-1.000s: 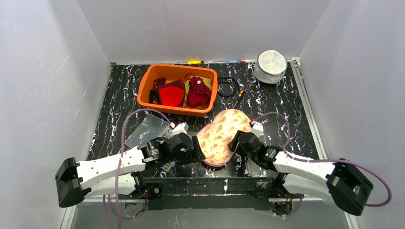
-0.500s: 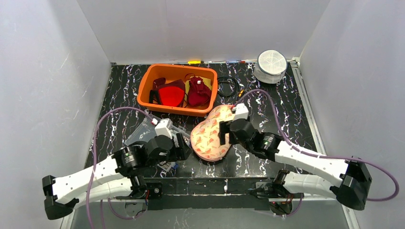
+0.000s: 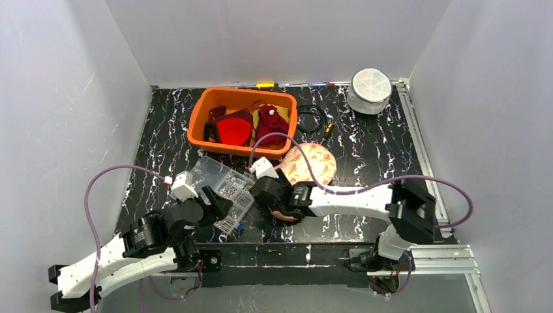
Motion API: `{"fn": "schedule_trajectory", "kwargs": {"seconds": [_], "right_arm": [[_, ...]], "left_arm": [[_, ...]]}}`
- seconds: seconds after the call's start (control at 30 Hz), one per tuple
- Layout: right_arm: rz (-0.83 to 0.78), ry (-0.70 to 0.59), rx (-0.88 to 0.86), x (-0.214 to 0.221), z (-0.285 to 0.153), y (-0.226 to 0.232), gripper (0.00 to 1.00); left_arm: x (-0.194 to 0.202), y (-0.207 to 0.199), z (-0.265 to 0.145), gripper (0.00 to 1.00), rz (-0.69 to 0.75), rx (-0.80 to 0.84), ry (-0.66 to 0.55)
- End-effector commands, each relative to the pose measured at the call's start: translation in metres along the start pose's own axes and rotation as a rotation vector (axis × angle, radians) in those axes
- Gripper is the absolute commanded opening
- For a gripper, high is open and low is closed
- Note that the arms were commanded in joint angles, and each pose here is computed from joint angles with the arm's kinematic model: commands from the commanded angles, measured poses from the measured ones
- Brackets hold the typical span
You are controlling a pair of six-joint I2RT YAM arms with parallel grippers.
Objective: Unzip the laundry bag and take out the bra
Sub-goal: Open the laundry bag at the center of the board.
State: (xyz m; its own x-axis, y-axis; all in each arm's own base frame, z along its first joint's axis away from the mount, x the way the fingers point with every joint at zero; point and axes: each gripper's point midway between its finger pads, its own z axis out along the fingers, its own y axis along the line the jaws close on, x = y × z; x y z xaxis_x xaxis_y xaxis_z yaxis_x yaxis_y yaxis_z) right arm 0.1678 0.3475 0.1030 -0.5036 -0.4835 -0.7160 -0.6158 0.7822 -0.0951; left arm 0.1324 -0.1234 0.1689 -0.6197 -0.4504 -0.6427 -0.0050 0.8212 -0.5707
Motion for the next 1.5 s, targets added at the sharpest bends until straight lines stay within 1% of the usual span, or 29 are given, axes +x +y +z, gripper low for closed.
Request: {"fn": "schedule_trajectory", "kwargs": {"seconds": [0.0, 0.2, 0.23, 0.27, 0.3, 0.33, 0.4, 0.43, 0.53, 0.57, 0.6, 0.73, 0.83, 1.0, 1.13, 1.23, 1.43, 1.47], "right_arm": [[0.002, -0.040, -0.010, -0.029, 0.012, 0.017, 0.74], [-0.007, -0.017, -0.010, -0.023, 0.026, 0.025, 0.76], [-0.011, -0.008, 0.000, -0.020, 0.029, 0.024, 0.75], [-0.013, -0.002, 0.013, -0.017, 0.031, 0.022, 0.72], [-0.017, 0.006, 0.027, -0.014, 0.032, 0.020, 0.68], [-0.019, 0.012, 0.039, -0.012, 0.034, 0.018, 0.60], [-0.015, 0.009, 0.047, -0.011, 0.032, 0.016, 0.41], [-0.012, -0.003, 0.047, -0.013, 0.029, 0.016, 0.34], [0.003, -0.033, 0.036, -0.019, 0.020, 0.014, 0.15], [0.003, -0.040, 0.031, -0.020, 0.016, 0.013, 0.07], [0.002, -0.047, 0.036, -0.021, 0.012, 0.011, 0.01], [0.037, -0.087, 0.061, -0.025, -0.013, -0.007, 0.01], [0.104, -0.114, 0.089, -0.019, -0.037, -0.030, 0.01], [0.283, -0.162, 0.136, 0.008, -0.079, -0.076, 0.01], [0.460, -0.228, 0.147, 0.028, -0.110, -0.110, 0.01], [0.579, -0.258, 0.171, 0.046, -0.124, -0.132, 0.01], [0.775, -0.309, 0.162, 0.072, -0.142, -0.157, 0.01], [0.804, -0.319, 0.159, 0.074, -0.145, -0.161, 0.03]], "left_arm": [[-0.002, 0.036, -0.002, 0.68, -0.030, -0.114, -0.045], [0.001, 0.044, -0.004, 0.68, -0.041, -0.130, -0.040], [0.001, 0.045, -0.004, 0.69, -0.041, -0.131, -0.040], [0.001, 0.045, -0.003, 0.68, -0.039, -0.133, -0.041], [0.002, 0.046, -0.003, 0.68, -0.038, -0.134, -0.040], [0.002, 0.046, -0.003, 0.68, -0.037, -0.135, -0.040], [0.003, 0.046, -0.003, 0.68, -0.044, -0.140, -0.038], [0.003, 0.046, -0.003, 0.68, -0.047, -0.139, -0.036], [0.002, 0.045, -0.003, 0.68, -0.046, -0.139, -0.036], [0.002, 0.044, -0.003, 0.68, -0.045, -0.140, -0.036], [0.002, 0.044, -0.003, 0.68, -0.040, -0.142, -0.034], [0.005, 0.036, 0.001, 0.67, -0.022, -0.134, -0.015], [0.012, 0.027, 0.008, 0.67, 0.000, -0.121, 0.014], [0.022, 0.007, 0.022, 0.67, 0.051, -0.095, 0.052], [0.029, -0.012, 0.034, 0.67, 0.110, -0.073, 0.084], [0.036, -0.023, 0.044, 0.67, 0.147, -0.077, 0.112], [0.045, -0.038, 0.054, 0.67, 0.172, -0.068, 0.155], [0.046, -0.038, 0.055, 0.67, 0.171, -0.066, 0.160]]}}
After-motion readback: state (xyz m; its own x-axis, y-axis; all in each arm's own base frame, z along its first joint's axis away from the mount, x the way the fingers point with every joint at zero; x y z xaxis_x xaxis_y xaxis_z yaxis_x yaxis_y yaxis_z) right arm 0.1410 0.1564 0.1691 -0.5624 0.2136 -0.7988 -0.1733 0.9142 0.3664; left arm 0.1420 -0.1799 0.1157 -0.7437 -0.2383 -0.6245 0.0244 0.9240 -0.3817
